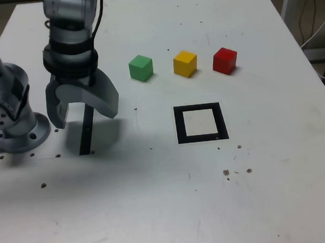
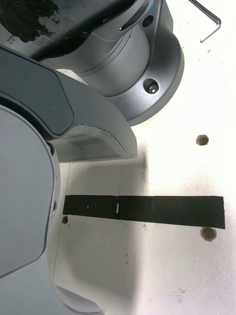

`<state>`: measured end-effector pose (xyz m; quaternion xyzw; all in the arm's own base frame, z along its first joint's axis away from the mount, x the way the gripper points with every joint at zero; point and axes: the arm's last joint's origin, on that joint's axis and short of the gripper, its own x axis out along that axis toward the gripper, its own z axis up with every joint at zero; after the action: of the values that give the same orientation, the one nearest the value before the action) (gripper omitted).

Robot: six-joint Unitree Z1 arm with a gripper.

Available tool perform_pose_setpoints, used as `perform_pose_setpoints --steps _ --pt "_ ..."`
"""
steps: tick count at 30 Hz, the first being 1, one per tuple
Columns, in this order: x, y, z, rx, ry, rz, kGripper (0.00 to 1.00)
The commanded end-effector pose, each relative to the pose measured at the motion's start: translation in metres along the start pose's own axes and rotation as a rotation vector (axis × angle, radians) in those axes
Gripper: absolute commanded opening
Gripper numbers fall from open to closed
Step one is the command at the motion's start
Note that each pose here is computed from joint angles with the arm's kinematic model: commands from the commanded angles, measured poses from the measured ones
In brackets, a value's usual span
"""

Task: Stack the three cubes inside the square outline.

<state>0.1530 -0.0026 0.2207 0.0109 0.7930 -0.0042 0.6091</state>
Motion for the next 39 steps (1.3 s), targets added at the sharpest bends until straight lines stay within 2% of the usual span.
perform_pose_setpoints --steps 1,21,34,39 --pt "-0.001 0.000 -0.001 -0.004 -0.003 -0.002 0.99" --pt "-0.004 0.000 0.003 -0.002 0.009 -0.003 0.99" --pt "-0.039 0.002 0.032 0.017 0.017 0.033 0.99" --pt "-0.059 0.003 0.049 0.032 0.008 0.040 0.99"
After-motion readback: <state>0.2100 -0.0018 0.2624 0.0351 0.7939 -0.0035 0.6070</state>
